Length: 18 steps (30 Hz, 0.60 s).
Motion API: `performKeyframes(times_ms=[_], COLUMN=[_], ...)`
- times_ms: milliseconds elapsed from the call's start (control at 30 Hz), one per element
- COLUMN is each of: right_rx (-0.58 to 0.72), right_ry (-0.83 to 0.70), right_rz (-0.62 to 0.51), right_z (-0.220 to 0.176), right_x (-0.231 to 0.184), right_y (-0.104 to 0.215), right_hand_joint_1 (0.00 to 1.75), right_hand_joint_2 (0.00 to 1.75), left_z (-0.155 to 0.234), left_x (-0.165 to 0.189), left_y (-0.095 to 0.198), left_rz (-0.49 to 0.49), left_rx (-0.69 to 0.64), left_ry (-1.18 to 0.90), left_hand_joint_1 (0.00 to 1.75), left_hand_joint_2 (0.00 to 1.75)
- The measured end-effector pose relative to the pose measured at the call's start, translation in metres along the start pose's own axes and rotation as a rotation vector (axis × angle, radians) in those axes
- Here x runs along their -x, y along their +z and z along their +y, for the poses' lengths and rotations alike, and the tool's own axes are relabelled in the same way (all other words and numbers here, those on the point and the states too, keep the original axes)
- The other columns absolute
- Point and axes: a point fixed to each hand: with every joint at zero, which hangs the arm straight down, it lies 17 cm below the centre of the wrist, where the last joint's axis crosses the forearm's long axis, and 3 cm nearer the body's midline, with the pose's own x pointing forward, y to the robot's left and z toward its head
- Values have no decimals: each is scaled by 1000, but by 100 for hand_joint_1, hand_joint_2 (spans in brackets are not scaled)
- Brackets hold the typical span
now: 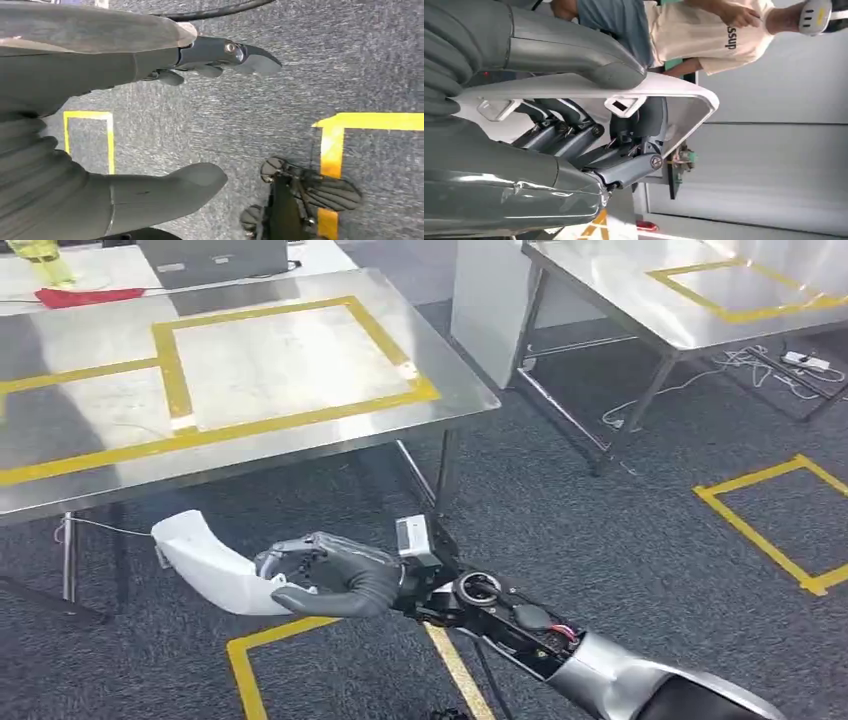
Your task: Take the parts from the cabinet and place them on the table.
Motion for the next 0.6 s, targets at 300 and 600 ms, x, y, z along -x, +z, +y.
performKeyframes(times_ms=[300,600], right_rx=[-10,0], right_ry=[-1,3], right_rz=[-10,6], right_z=[3,1], right_x=[-2,2], right_y=[-5,-5], right_hand_joint_1=[175,175], right_hand_joint_2=[175,175], left_z=[-7,-2], left_x=[-2,0], left_y=[1,0], left_rz=[-3,-5], left_rx=[9,6], left_ry=[3,-5], left_hand_joint_1=[0,0], left_hand_joint_2=[175,175])
